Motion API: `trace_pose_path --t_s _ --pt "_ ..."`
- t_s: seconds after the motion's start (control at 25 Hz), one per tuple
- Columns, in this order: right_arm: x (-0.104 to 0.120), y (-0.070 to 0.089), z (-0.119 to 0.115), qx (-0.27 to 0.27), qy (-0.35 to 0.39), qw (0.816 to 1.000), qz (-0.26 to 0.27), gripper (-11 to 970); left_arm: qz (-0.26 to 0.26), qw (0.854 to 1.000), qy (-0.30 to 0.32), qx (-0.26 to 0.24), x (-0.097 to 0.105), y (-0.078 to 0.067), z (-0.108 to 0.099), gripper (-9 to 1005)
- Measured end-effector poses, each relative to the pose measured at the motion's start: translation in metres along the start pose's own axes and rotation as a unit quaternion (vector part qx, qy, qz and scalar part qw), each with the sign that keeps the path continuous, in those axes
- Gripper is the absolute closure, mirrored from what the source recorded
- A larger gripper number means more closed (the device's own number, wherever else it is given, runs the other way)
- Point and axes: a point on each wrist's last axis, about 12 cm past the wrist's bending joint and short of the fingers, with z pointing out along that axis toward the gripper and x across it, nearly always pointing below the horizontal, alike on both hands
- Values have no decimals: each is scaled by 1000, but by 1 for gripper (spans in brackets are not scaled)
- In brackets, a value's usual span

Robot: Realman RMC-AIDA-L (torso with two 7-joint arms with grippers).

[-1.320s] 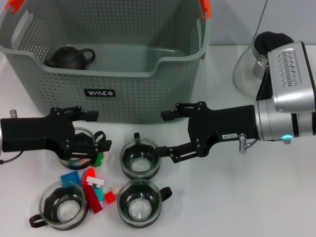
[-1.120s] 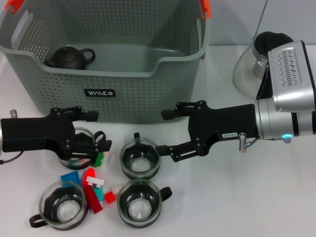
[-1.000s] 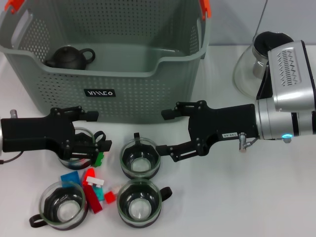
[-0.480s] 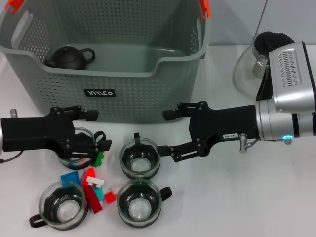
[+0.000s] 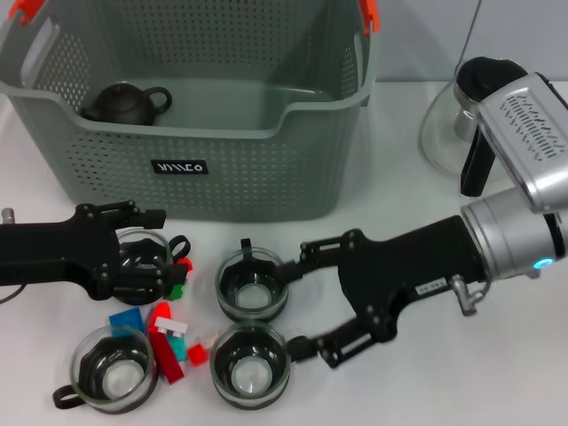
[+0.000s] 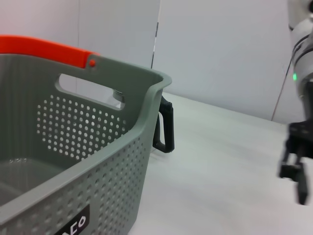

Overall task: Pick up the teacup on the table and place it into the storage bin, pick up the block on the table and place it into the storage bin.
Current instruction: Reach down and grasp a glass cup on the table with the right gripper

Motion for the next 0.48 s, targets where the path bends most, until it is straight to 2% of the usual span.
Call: trace_pose_path --t_s 0.24,0.48 --pt "-18 8 6 -53 68 996 -9 20 -3 1000 1 -6 2 1 0 105" --pt "-40 6 31 -88 155 984 -29 24 -13 1000 -5 -9 6 -1 4 105"
